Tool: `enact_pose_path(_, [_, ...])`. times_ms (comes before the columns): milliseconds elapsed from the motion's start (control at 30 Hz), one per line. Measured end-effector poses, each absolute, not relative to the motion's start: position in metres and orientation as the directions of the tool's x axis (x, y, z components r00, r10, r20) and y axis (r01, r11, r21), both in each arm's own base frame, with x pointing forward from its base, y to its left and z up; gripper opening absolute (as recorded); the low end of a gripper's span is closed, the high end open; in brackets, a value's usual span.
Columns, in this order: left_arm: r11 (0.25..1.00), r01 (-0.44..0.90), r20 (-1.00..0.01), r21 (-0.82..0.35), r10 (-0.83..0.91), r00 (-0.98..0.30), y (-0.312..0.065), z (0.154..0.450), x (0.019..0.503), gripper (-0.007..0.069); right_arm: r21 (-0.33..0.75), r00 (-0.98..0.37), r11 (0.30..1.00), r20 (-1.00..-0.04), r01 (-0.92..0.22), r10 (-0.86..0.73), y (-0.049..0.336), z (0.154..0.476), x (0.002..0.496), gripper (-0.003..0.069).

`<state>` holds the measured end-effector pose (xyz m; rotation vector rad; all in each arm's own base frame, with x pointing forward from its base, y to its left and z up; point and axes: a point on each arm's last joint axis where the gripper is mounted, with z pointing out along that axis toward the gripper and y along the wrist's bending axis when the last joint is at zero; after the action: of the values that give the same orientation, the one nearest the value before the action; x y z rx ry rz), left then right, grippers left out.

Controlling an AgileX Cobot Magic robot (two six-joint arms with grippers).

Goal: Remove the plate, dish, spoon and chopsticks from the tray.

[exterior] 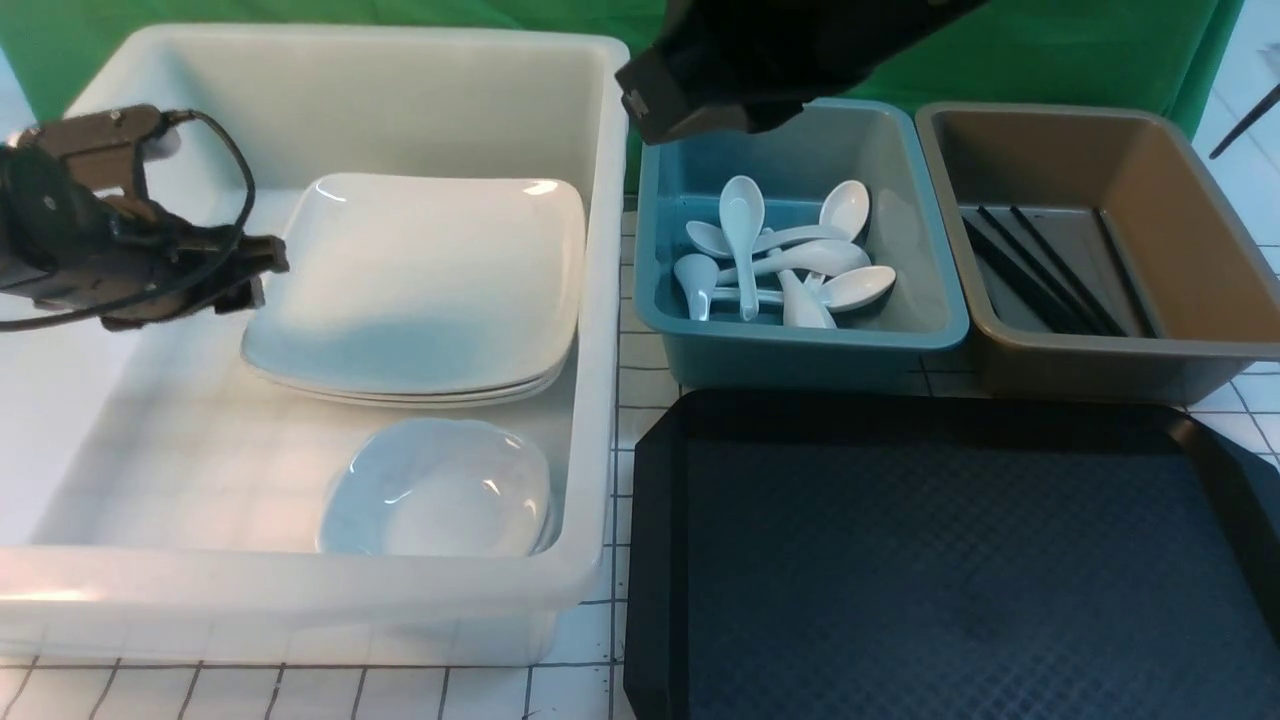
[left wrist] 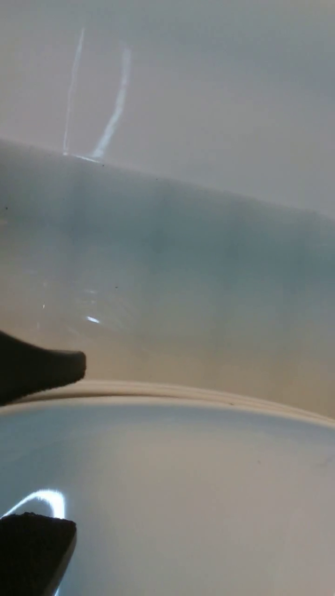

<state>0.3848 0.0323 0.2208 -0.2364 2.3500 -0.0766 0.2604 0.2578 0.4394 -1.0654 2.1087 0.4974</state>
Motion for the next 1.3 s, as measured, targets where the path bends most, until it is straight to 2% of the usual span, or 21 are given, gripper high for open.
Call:
enact_pose_path(67, [0.985,-0.127,-0.719,-0.114,-0.170,-0.673,0.031,0.247,0.376,0.0405,0.014,-0.402,0.588,-0.744,-0.809,-0.534,0.257,0.443,0.260,0.0004])
enact_pose_path(100, [0.985,-0.126,-0.717,-0.114,-0.169,-0.676,0.031,0.248,0.376,0.0400,0.014,-0.402,0.588,-0.744,-0.809,-0.534,0.257,0.443,0.260,0.0004])
enact_pose_path(167, [0.988,-0.104,-0.748,-0.116,-0.156,-0.645,0.028,0.286,0.363,0.0312,-0.005,-0.382,0.593,-0.760,-0.805,-0.525,0.254,0.453,0.259,0.0004])
enact_pose_path(200, [0.990,-0.087,-0.767,-0.114,-0.144,-0.626,0.026,0.307,0.353,0.0241,-0.020,-0.376,0.603,-0.765,-0.797,-0.523,0.250,0.461,0.257,0.0004])
enact_pose_path(267, [0.994,-0.050,-0.798,-0.098,-0.108,-0.592,0.021,0.342,0.333,0.0122,-0.061,-0.376,0.644,-0.768,-0.762,-0.518,0.241,0.473,0.255,0.0004])
enact_pose_path(333, [0.997,-0.013,-0.841,-0.079,-0.074,-0.536,0.016,0.379,0.302,0.0047,-0.122,-0.382,0.705,-0.769,-0.698,-0.512,0.225,0.486,0.252,0.0004])
enact_pose_path(467, [0.998,0.026,-0.918,-0.060,-0.045,-0.394,0.008,0.437,0.226,0.0005,-0.196,-0.339,0.822,-0.842,-0.534,-0.421,0.173,0.531,0.222,0.0004])
enact_pose_path(567, [0.997,0.045,-0.945,-0.063,-0.045,-0.323,0.003,0.453,0.187,0.0004,-0.183,-0.306,0.848,-0.878,-0.497,-0.369,0.145,0.549,0.194,0.0004])
enact_pose_path(600, [0.996,0.069,-0.960,-0.063,-0.041,-0.278,-0.002,0.459,0.158,0.0004,-0.168,-0.285,0.864,-0.899,-0.475,-0.332,0.125,0.557,0.175,0.0004])
enact_pose_path(667, [0.993,0.102,-0.971,-0.062,-0.036,-0.237,-0.007,0.458,0.125,0.0004,-0.155,-0.258,0.879,-0.920,-0.452,-0.295,0.095,0.557,0.144,0.0004])
enact_pose_path(767, [0.989,0.132,-0.973,-0.065,-0.034,-0.227,-0.013,0.440,0.093,0.0004,-0.130,-0.179,0.893,-0.958,-0.430,-0.225,0.062,0.542,0.110,0.0004])
enact_pose_path(867, [0.988,0.138,-0.971,-0.067,-0.033,-0.237,-0.015,0.412,0.069,0.0004,-0.105,-0.045,0.895,-0.990,-0.434,-0.137,0.033,0.499,0.076,0.0004])
enact_pose_path(900, [0.988,0.138,-0.972,-0.066,-0.033,-0.231,-0.015,0.410,0.066,0.0004,-0.097,-0.020,0.896,-0.993,-0.433,-0.117,0.026,0.497,0.068,0.0004])
enact_pose_path(967, [0.989,0.133,-0.969,-0.069,-0.035,-0.244,-0.016,0.381,0.056,0.0004,-0.062,0.111,0.901,-0.994,-0.429,-0.015,0.007,0.451,0.046,0.0004])
enact_pose_path(1000, [0.989,0.131,-0.967,-0.072,-0.037,-0.251,-0.016,0.377,0.056,0.0004,-0.070,0.139,0.902,-0.990,-0.427,-0.012,0.005,0.449,0.044,0.0004])
enact_pose_path(1033, [0.989,0.127,-0.968,-0.073,-0.040,-0.248,-0.016,0.369,0.055,0.0004,-0.051,0.152,0.901,-0.988,-0.432,0.017,0.004,0.429,0.042,0.0004])
enact_pose_path(1067, [0.990,0.114,-0.971,-0.077,-0.049,-0.233,-0.015,0.355,0.054,0.0004,-0.034,0.229,0.893,-0.970,-0.450,0.079,-0.003,0.403,0.031,0.0004])
enact_pose_path(1167, [0.990,0.100,-0.970,-0.099,-0.074,-0.231,-0.013,0.332,0.058,0.0004,-0.037,0.298,0.869,-0.946,-0.494,0.129,-0.005,0.364,0.021,0.0004])
enact_pose_path(1300, [0.990,0.090,-0.966,-0.109,-0.085,-0.244,-0.013,0.319,0.062,0.0005,-0.031,0.327,0.854,-0.930,-0.519,0.165,-0.007,0.344,0.015,0.0011])
